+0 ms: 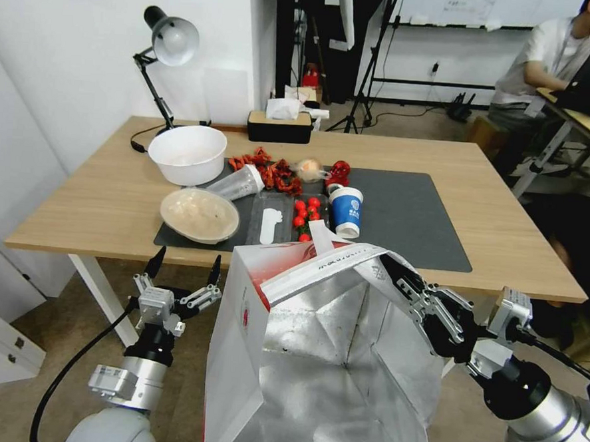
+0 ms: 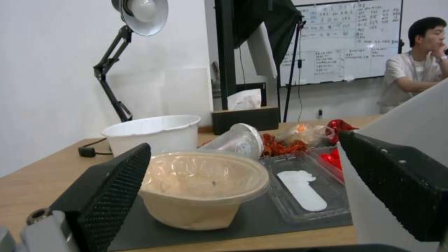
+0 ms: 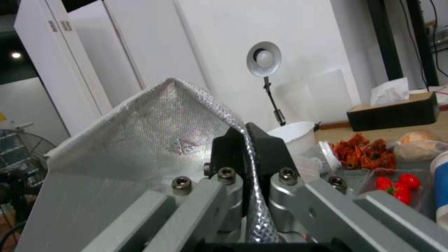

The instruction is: Pick up the food delivery bag from the floor and place it on the table.

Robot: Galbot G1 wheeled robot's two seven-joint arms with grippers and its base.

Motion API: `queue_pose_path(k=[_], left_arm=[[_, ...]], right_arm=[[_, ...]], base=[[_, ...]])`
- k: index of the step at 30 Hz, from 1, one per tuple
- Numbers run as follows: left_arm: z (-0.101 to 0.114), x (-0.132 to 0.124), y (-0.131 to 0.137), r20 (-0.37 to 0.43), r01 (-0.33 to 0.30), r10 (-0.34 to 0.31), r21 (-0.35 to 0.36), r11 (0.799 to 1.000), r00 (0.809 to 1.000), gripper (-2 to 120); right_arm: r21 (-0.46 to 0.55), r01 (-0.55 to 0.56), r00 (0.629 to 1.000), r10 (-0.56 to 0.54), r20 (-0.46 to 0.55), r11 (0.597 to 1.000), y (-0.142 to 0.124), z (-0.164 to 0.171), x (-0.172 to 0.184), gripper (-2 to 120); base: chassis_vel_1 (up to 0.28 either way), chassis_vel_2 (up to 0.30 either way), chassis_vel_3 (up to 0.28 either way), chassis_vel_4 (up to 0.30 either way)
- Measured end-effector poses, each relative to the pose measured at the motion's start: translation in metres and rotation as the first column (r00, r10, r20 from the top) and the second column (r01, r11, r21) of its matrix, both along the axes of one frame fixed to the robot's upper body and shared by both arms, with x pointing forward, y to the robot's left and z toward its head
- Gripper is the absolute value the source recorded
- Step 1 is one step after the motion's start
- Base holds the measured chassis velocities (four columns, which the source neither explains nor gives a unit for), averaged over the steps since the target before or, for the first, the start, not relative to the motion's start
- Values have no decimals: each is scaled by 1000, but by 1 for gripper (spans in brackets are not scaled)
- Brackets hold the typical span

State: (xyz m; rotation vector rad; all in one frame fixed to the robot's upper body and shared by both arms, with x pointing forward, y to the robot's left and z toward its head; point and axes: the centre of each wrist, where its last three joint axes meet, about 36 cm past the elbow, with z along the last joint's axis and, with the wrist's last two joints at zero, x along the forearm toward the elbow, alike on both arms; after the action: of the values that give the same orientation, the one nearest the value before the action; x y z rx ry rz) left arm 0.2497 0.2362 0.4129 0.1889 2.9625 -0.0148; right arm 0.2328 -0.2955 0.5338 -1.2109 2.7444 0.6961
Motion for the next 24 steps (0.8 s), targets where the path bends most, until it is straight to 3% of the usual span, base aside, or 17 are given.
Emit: queue_pose_path(k=[17,24], left_arm=[[-1,0,-1,2,2,-2,20,1000,1000,100],[0,0,-2,-2,9,-8,25,1000,1000,100]], right_arm=[[41,15,1000,-15,0,999,2,2,4,0],[72,100,994,-103,46,992,-6,15,13,0]], base=[[0,0,0,0],[0,0,0,0]])
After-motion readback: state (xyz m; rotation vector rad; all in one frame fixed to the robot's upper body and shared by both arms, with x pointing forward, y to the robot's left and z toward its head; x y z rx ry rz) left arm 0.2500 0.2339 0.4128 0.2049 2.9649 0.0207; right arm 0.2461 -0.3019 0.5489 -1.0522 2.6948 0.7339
